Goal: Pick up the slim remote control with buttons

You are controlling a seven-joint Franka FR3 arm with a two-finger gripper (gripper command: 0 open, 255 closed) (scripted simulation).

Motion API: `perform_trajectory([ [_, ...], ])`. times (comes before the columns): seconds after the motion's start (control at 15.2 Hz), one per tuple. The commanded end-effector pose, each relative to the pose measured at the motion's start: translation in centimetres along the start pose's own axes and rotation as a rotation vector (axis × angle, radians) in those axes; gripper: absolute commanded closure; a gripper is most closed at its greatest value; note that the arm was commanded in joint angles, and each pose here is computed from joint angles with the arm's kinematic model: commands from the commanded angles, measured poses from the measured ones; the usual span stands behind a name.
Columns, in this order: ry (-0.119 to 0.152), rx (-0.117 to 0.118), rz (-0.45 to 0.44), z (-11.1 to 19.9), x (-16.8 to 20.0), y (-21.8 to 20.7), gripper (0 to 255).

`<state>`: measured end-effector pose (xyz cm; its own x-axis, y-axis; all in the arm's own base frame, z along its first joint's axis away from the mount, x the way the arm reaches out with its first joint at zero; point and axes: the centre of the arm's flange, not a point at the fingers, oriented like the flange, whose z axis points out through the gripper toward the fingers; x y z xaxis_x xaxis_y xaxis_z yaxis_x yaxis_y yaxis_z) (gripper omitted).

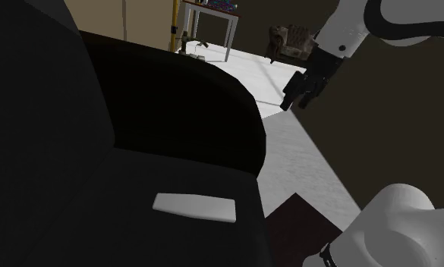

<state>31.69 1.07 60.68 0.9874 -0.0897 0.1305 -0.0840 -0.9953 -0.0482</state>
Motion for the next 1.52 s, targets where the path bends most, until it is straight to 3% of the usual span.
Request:
perform_trajectory([
  [0.0, 0.0, 0.0, 0.0, 0.0, 0.0, 0.0, 0],
  [0.73, -0.068, 0.004, -0.373, 8.8, 2.9, -11.5, 0],
  [1.45, -0.136, 0.008, -0.746, 17.5, 0.9, -23.2, 0],
])
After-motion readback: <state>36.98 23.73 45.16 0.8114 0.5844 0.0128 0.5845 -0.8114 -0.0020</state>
